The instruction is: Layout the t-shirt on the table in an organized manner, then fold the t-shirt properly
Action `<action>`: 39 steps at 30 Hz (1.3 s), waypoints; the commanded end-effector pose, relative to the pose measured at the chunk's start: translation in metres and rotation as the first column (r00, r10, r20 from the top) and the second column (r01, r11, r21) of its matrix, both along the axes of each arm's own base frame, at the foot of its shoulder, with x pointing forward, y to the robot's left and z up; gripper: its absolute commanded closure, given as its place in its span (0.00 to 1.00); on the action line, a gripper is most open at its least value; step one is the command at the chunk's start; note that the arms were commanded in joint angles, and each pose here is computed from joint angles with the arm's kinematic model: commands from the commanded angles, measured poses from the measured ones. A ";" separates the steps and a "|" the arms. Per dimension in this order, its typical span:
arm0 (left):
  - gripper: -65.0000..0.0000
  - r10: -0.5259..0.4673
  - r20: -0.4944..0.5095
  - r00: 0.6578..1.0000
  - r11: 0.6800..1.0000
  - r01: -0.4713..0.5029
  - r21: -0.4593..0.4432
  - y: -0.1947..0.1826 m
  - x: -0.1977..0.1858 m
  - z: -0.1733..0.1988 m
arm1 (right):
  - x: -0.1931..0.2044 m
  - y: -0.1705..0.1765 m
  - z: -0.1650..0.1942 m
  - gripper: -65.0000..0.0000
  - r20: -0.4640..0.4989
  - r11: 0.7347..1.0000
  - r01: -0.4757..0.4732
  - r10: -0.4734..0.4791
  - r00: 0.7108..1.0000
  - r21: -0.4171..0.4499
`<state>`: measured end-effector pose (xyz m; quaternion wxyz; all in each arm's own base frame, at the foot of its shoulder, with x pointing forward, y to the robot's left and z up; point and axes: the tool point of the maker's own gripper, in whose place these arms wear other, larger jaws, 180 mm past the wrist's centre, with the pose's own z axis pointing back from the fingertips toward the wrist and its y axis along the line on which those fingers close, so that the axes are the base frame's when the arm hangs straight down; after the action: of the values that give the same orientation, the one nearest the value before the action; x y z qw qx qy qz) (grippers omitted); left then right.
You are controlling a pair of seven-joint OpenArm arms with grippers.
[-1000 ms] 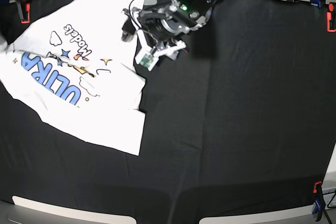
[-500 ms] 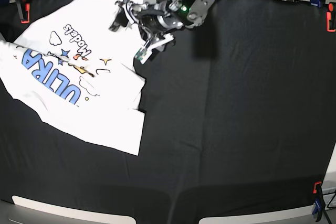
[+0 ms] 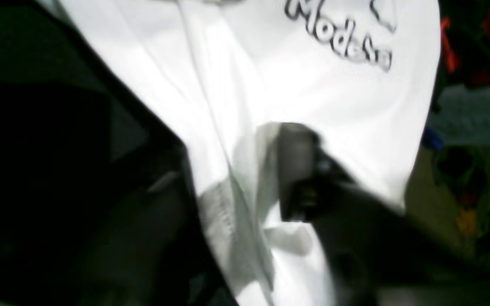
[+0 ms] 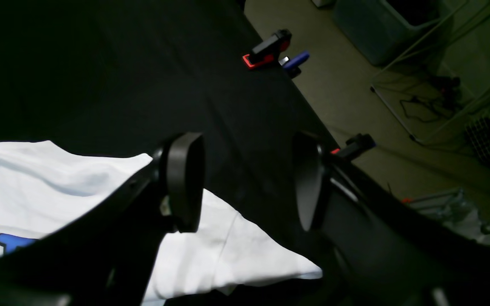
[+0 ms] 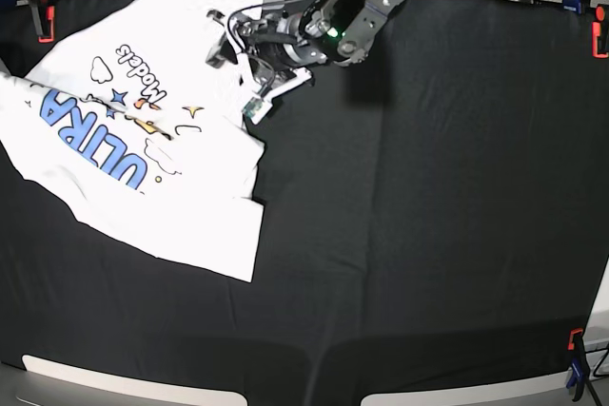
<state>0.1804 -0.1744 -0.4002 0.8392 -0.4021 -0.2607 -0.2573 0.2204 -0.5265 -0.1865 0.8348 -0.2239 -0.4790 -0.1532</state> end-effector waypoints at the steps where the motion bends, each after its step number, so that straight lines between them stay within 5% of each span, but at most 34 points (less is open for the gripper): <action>1: 0.89 0.005 0.018 1.000 0.999 -0.004 -0.043 -0.008 0.005 0.013 | 0.006 -0.004 0.026 0.51 0.046 0.998 -0.012 0.014 0.999 -0.054; 3: 1.00 0.005 0.021 1.000 0.999 -0.004 -0.044 -0.008 0.006 0.014 | 0.006 -0.004 0.026 0.51 0.046 0.998 -0.012 0.014 0.999 -0.054; 19: 1.00 -0.036 0.034 0.999 0.999 0.037 -0.026 -0.008 0.004 0.028 | 0.005 -0.003 0.024 0.51 0.037 0.999 -0.012 0.014 0.999 -0.043; 22: 1.00 -0.066 0.032 0.997 0.998 0.067 -0.005 -0.006 0.000 0.033 | 0.014 0.023 0.011 0.51 0.010 0.988 -0.148 0.147 0.989 0.049; 26: 1.00 -0.095 0.017 0.995 0.995 0.095 0.027 -0.003 -0.005 0.032 | 0.035 0.085 0.004 0.51 0.085 0.884 -0.434 0.425 0.901 0.175; 30: 1.00 -0.103 0.056 0.993 0.988 0.096 0.124 0.011 -0.001 0.017 | 0.055 0.129 -0.011 0.51 0.125 0.788 -0.562 0.549 0.826 0.251; 34: 1.00 -0.112 0.067 0.991 0.977 0.098 0.189 0.028 0.000 0.004 | 0.075 0.182 -0.057 0.51 0.060 0.693 -0.645 0.665 0.744 0.323; 39: 1.00 -0.117 0.061 0.991 0.971 0.101 0.218 0.041 -0.001 -0.005 | 0.102 0.243 -0.093 0.51 -0.020 0.598 -0.748 0.785 0.620 0.289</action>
<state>0.1752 -0.1290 -0.4132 0.8574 -0.3079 -0.2283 -0.3435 0.3121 -0.2790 -0.3025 0.8896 0.1060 -0.4099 0.1715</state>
